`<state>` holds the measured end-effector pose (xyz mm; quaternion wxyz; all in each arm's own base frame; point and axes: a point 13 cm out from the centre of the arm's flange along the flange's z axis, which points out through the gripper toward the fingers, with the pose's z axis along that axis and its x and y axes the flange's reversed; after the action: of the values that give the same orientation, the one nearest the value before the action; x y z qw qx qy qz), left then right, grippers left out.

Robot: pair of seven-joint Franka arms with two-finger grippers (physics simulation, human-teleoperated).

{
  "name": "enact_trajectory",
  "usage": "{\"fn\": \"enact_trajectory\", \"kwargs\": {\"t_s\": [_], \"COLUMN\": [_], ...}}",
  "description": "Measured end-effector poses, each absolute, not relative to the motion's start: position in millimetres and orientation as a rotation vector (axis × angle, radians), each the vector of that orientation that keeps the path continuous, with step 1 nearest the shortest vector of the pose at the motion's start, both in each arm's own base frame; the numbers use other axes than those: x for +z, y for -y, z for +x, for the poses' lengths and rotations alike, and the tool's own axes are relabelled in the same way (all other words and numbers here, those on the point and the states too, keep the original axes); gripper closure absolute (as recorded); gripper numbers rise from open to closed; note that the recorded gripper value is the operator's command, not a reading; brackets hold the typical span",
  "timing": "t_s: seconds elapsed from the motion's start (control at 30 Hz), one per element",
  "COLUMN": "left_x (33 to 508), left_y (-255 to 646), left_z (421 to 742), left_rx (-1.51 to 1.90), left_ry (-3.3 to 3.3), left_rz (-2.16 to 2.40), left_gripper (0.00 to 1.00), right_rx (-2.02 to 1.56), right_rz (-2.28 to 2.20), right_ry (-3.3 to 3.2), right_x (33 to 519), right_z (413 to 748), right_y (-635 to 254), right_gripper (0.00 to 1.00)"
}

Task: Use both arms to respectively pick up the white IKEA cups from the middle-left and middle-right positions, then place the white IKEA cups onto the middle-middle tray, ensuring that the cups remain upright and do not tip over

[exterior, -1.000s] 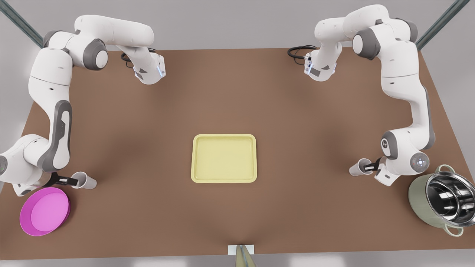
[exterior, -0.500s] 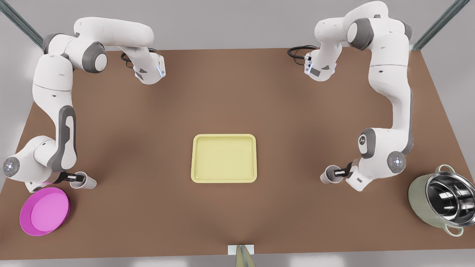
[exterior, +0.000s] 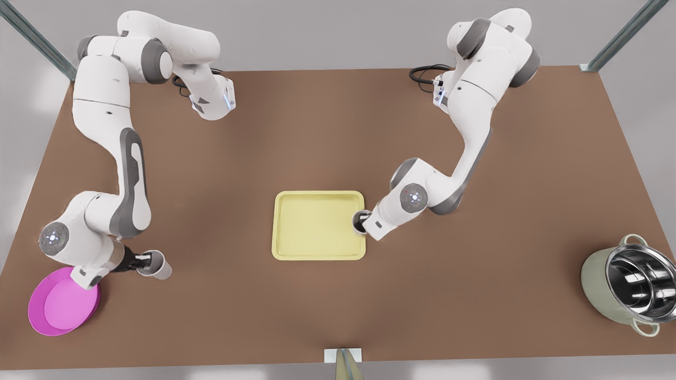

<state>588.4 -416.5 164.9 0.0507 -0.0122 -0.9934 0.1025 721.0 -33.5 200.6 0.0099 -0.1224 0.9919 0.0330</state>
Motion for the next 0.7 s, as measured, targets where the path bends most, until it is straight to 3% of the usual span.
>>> {"fn": "enact_trajectory", "kwargs": {"t_s": [0.2, 0.37, 0.43, 0.47, 0.5, 0.53, 0.57, 0.7], "left_x": [138.3, 120.1, 117.2, 116.7, 115.9, 115.6, 115.4, 120.5], "left_y": [454.3, 454.8, 454.5, 453.3, 452.8, 453.2, 453.9, 455.8], "left_z": [579.9, 583.8, 585.3, 586.6, 587.3, 587.5, 587.7, 589.0], "left_rx": [0.328, 0.328, 0.33, 0.331, 0.332, 0.335, 0.339, 0.368], "left_ry": [3.063, 3.071, 3.073, 3.074, 3.073, 3.072, 3.071, 3.064], "left_rz": [0.052, 0.157, 0.193, 0.213, 0.23, 0.245, 0.259, 0.302], "left_gripper": [0.79, 0.79, 0.67, 0.66, 0.56, 0.18, 0.0, 0.0], "right_rx": [0.191, 0.235, 0.237, 0.237, 0.235, 0.234, 0.232, 0.22], "right_rz": [-0.778, -0.943, -0.988, -0.998, -1.007, -1.01, -1.008, -0.992], "right_ry": [-3.035, -3.016, -3.035, -3.044, -3.053, -3.062, -3.073, -3.11], "right_x": [208.9, 200.4, 185.9, 180.3, 173.9, 167.9, 161.7, 133.1], "right_z": [703.2, 666.8, 646.7, 639.7, 633.3, 628.4, 623.5, 601.2], "right_y": [-163.9, -275.5, -305.3, -315.0, -323.6, -329.9, -333.1, -340.8], "right_gripper": [0.79, 0.79, 0.79, 0.79, 0.79, 0.79, 0.79, 0.79]}}
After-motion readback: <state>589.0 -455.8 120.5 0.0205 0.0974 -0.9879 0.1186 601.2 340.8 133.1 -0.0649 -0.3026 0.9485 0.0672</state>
